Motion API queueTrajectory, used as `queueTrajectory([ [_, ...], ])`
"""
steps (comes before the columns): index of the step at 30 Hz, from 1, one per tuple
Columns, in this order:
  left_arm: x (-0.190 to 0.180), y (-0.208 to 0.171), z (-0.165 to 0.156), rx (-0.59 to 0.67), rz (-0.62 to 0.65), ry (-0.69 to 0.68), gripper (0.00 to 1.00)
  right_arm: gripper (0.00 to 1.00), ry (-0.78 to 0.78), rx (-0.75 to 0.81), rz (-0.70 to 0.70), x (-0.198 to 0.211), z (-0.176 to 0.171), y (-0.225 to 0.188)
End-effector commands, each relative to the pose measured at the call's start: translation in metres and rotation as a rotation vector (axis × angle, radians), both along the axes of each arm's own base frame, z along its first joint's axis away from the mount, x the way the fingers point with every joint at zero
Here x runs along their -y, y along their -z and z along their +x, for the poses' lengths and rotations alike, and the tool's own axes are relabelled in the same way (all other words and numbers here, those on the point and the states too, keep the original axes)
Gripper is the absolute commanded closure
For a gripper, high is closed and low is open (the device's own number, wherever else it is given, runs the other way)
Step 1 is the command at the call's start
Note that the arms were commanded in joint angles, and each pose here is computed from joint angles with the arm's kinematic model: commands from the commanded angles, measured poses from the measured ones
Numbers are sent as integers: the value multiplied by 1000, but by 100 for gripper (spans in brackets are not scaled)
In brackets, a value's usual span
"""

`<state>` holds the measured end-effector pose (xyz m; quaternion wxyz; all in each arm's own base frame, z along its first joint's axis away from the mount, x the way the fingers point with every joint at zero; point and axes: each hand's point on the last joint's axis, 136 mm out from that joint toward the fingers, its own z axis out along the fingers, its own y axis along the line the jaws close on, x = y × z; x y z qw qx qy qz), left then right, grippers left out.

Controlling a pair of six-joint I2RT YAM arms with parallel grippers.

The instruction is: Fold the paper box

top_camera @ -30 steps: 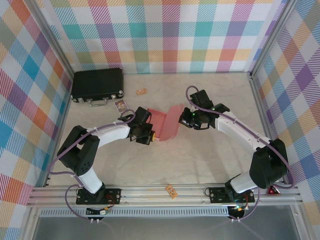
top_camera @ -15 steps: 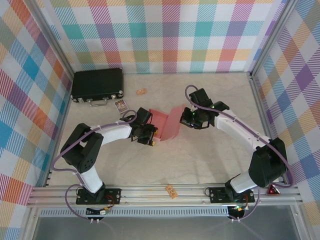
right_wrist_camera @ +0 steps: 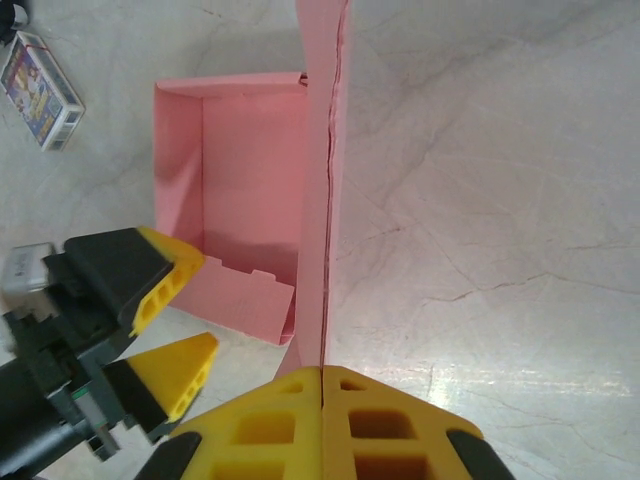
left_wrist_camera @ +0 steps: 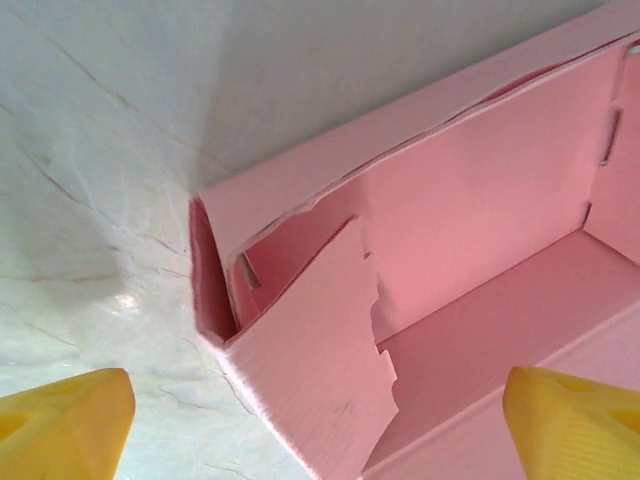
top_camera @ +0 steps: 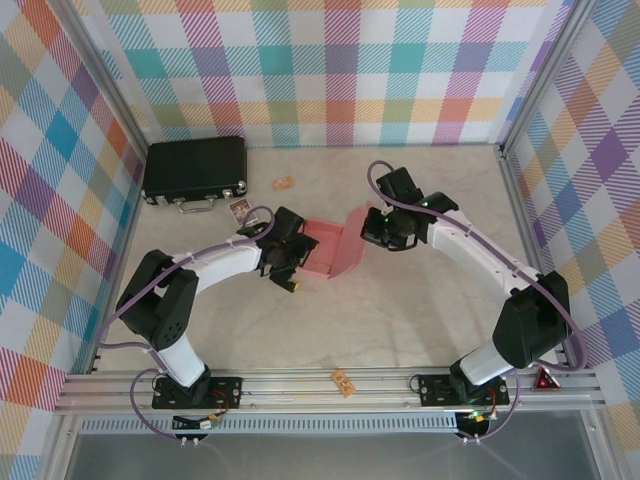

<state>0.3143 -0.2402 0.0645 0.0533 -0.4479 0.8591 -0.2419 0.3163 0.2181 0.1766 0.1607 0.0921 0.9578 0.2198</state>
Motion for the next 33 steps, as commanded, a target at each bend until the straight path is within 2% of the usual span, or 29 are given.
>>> queueTrajectory([
  [1, -21, -31, 8, 132, 175, 99, 2, 100, -42, 13, -58, 3, 3, -5],
  [5, -55, -56, 26, 243, 499, 293, 2, 100, -94, 13, -92, 2, 11, -5],
  [8, -56, -58, 41, 302, 658, 561, 1, 100, -146, 14, -119, 2, 17, -4],
  [12, -37, -33, 50, 344, 634, 862, 3, 100, -262, 41, -138, -6, 26, -4],
  [14, -31, -22, 54, 355, 573, 914, 7, 100, -319, 54, -159, -9, 31, -2],
  [15, -27, -18, 55, 360, 527, 935, 11, 100, -342, 59, -171, -10, 33, -2],
  [18, -33, -10, 62, 331, 496, 918, 21, 100, -393, 62, -224, -9, 40, 0],
  [28, -32, -1, 54, 299, 412, 847, 22, 100, -499, 133, -321, -11, 63, -1],
  [30, -30, 2, 49, 286, 377, 827, 22, 100, -513, 158, -329, -12, 67, -3],
  [33, -18, 6, 41, 280, 276, 801, 28, 100, -549, 197, -347, -15, 72, -6],
])
